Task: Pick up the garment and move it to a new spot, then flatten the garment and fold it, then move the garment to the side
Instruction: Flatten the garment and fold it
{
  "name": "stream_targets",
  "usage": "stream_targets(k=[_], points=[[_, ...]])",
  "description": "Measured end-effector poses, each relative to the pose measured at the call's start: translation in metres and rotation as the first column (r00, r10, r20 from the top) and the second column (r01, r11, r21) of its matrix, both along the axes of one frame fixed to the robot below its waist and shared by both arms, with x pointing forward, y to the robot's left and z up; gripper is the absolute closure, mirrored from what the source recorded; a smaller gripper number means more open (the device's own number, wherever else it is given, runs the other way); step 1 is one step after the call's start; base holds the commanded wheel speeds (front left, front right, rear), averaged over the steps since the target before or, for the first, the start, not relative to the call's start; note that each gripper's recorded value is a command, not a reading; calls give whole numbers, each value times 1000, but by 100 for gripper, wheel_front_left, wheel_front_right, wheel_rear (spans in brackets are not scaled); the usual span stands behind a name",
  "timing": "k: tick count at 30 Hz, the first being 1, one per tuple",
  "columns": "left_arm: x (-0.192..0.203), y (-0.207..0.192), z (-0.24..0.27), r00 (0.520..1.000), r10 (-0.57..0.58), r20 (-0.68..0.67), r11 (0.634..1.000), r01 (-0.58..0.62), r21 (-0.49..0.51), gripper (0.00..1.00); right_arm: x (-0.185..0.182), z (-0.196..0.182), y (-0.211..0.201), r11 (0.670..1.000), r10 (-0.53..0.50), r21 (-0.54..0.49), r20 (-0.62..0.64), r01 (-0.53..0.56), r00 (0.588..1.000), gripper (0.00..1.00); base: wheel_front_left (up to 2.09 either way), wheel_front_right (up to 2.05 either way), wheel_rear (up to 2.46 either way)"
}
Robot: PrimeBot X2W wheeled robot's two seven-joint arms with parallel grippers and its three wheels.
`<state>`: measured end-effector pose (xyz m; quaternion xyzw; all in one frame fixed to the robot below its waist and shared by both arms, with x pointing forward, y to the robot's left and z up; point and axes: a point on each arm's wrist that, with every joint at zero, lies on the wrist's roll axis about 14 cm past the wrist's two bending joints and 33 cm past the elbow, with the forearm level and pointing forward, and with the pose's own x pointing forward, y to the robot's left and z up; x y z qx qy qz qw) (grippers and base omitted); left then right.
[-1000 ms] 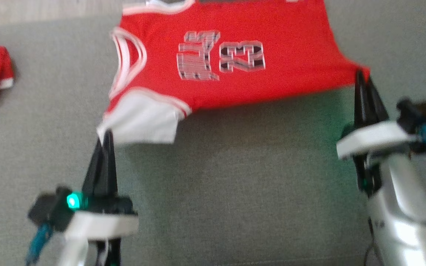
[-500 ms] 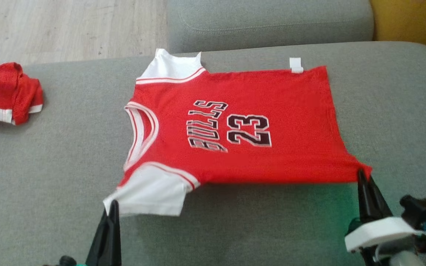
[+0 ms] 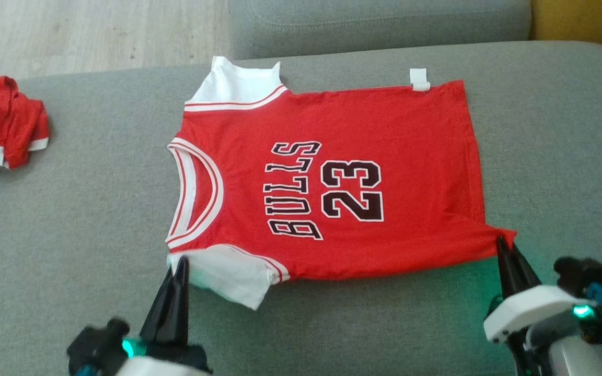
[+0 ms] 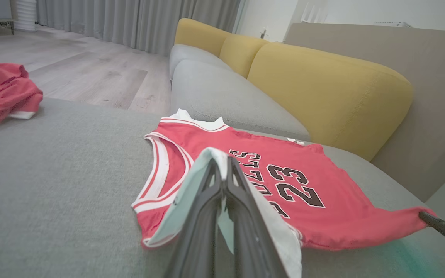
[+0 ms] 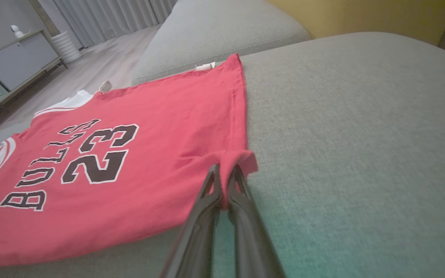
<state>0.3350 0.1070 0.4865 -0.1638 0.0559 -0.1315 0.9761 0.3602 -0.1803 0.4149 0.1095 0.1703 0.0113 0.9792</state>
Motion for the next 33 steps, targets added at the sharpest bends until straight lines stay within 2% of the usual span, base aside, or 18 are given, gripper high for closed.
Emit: stream_targets(k=[10, 14, 22, 28, 29, 30, 31, 32, 33], points=[[64, -17, 19, 993, -82, 85, 994, 75, 76, 100, 27, 6, -3, 999, -17, 33, 6, 17, 1000, 100, 0, 0, 0], [100, -24, 25, 987, -114, 109, 988, 102, 112, 100, 41, 5, -2, 999, -17, 42, 4, 17, 1000, 100, 0, 0, 0], [160, -36, 14, 984, -156, 89, 977, 140, 163, 100, 64, -5, -2, 998, -19, 64, -14, 20, 1000, 100, 0, 0, 0], [180, -40, -7, 984, -172, 46, 970, 161, 185, 100, 79, -13, -3, 998, -19, 54, -32, 21, 999, 100, 0, 0, 0], [180, -40, -9, 984, -172, 43, 970, 162, 179, 100, 81, -14, -3, 998, -18, 53, -30, 20, 999, 92, 0, 0, 0], [181, -39, -11, 985, -168, 42, 972, 158, 174, 100, 82, -14, -2, 999, -16, 52, -27, 18, 1000, 60, 0, 0, 0], [180, -37, -13, 986, -162, 38, 973, 153, 172, 93, 84, -13, -1, 999, -13, 51, -22, 14, 1000, 13, 0, 0, 0], [180, -35, -14, 987, -154, 36, 975, 146, 168, 66, 87, -11, 0, 999, -11, 50, -8, 11, 1000, 0, 0, 0, 0], [179, -32, -16, 988, -149, 35, 975, 141, 169, 22, 89, -9, 1, 999, -9, 50, 0, 9, 1000, 0, 0, 0, 0]])
